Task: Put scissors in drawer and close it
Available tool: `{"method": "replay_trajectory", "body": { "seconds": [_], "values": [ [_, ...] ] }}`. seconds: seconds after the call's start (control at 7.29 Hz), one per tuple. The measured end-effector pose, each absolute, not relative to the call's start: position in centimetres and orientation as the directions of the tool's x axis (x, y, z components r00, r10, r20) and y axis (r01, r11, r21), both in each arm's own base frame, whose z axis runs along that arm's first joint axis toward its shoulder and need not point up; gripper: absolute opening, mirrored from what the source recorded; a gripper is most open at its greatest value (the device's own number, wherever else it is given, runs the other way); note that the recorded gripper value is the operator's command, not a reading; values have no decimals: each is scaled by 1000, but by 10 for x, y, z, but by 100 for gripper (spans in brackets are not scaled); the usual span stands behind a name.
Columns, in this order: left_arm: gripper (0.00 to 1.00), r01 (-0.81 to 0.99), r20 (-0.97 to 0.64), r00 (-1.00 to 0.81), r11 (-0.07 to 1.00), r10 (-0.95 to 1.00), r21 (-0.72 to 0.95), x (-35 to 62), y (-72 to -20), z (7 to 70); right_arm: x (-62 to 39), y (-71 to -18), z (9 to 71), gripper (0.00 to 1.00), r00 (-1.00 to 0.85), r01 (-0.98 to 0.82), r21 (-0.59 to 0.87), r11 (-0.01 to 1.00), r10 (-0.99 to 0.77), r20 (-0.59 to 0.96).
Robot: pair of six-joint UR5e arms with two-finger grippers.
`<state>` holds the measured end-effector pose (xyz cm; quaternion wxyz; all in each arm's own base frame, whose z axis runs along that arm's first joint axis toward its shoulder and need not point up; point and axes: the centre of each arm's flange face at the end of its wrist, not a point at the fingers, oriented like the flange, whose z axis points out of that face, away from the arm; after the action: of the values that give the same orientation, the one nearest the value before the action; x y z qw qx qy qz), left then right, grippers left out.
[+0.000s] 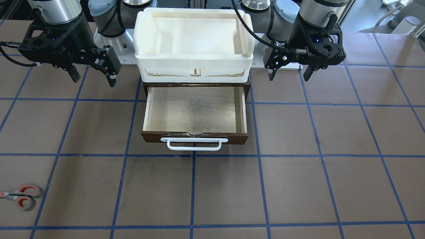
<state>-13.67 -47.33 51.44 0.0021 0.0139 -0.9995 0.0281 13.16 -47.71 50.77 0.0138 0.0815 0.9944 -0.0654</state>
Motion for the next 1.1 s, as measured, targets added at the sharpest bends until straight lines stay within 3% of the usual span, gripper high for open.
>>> {"method": "replay_trajectory", "body": {
  "seconds": [0.41, 1.1],
  "values": [
    [100, -28, 4, -1000, 998, -27, -54, -137, -473, 514, 131, -479, 506, 100, -988, 151, -128, 980, 147, -37],
    [100, -27, 4, -1000, 998, -27, -54, -137, -473, 514, 80, -512, 478, 100, -986, -162, -96, 982, -164, -10]
  ]
}}
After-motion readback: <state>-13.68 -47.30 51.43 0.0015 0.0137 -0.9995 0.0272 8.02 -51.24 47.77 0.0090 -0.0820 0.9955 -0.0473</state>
